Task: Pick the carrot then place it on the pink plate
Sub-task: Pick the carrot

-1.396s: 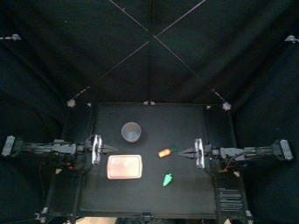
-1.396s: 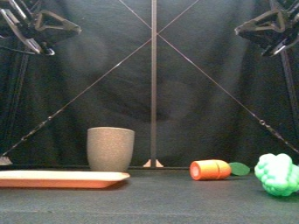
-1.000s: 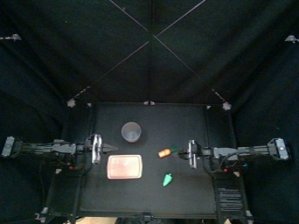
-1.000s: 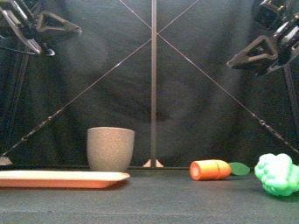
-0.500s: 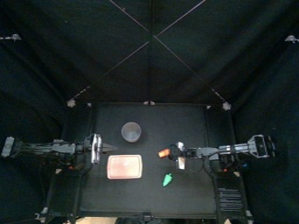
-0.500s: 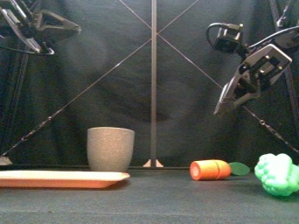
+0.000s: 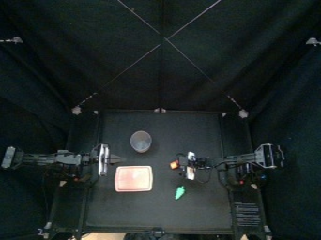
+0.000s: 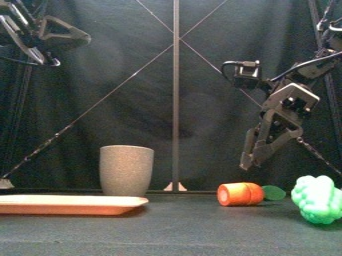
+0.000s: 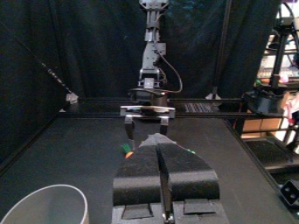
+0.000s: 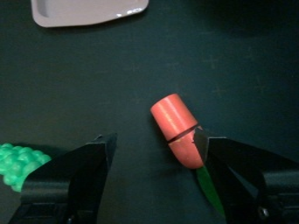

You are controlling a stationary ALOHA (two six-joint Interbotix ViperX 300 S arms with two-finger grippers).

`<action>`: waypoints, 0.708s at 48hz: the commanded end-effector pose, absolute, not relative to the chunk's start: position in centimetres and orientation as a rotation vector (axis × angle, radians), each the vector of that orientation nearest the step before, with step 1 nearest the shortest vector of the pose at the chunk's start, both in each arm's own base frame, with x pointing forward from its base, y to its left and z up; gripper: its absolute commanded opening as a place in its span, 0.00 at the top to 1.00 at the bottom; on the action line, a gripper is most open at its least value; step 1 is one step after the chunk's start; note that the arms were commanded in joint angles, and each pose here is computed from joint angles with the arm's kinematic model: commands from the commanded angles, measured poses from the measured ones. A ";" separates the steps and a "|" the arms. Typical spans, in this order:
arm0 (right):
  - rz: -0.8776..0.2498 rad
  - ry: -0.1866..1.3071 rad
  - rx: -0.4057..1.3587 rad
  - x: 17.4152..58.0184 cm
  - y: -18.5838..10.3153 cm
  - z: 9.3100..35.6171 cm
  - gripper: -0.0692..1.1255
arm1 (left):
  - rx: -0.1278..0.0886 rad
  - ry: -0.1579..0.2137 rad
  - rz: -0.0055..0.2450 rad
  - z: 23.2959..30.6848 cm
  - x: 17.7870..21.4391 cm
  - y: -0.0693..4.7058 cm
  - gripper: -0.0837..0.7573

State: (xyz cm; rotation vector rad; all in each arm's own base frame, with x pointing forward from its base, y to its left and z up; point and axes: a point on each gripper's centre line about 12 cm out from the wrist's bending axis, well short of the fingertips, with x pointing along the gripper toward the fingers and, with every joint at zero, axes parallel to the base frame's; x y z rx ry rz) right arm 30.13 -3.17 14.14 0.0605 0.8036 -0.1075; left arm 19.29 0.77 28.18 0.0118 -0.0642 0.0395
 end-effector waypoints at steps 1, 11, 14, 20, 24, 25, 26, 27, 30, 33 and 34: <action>-0.137 0.789 0.066 30.8 -4.3 14.4 0.09 | 0.015 -0.086 0.041 28.88 19.37 0.80 0.94; -0.168 0.839 0.071 31.5 -5.7 12.9 0.09 | 0.014 -0.089 0.041 28.96 19.38 0.80 0.94; -0.167 0.854 0.073 31.8 -5.7 12.4 0.09 | 0.014 -0.087 0.041 28.94 19.38 0.80 0.94; -0.165 0.878 0.075 32.2 -5.7 11.6 0.09 | 0.014 -0.087 0.041 28.90 19.37 0.80 0.94; -0.164 0.897 0.076 32.4 -5.8 11.2 0.10 | 0.014 -0.087 0.041 28.90 19.37 0.80 0.94; -0.162 0.901 0.074 32.4 -5.7 11.1 0.10 | 0.015 -0.087 0.041 28.94 19.38 0.80 0.94; -0.160 0.906 0.073 32.5 -5.7 11.1 0.10 | 0.015 -0.087 0.041 28.90 19.37 0.80 0.94; -0.161 0.911 0.074 32.5 -5.7 11.0 0.11 | 0.014 -0.089 0.041 28.96 19.38 0.80 0.94; -0.158 0.917 0.070 32.6 -5.7 11.0 0.13 | 0.014 -0.086 0.041 28.88 19.37 0.80 0.94; -0.157 0.913 0.068 32.9 -5.7 11.2 0.18 | 0.014 -0.087 0.041 28.90 19.37 0.80 0.94; -0.156 0.911 0.067 32.9 -5.6 11.2 0.20 | 0.014 -0.087 0.041 28.90 19.37 0.80 0.94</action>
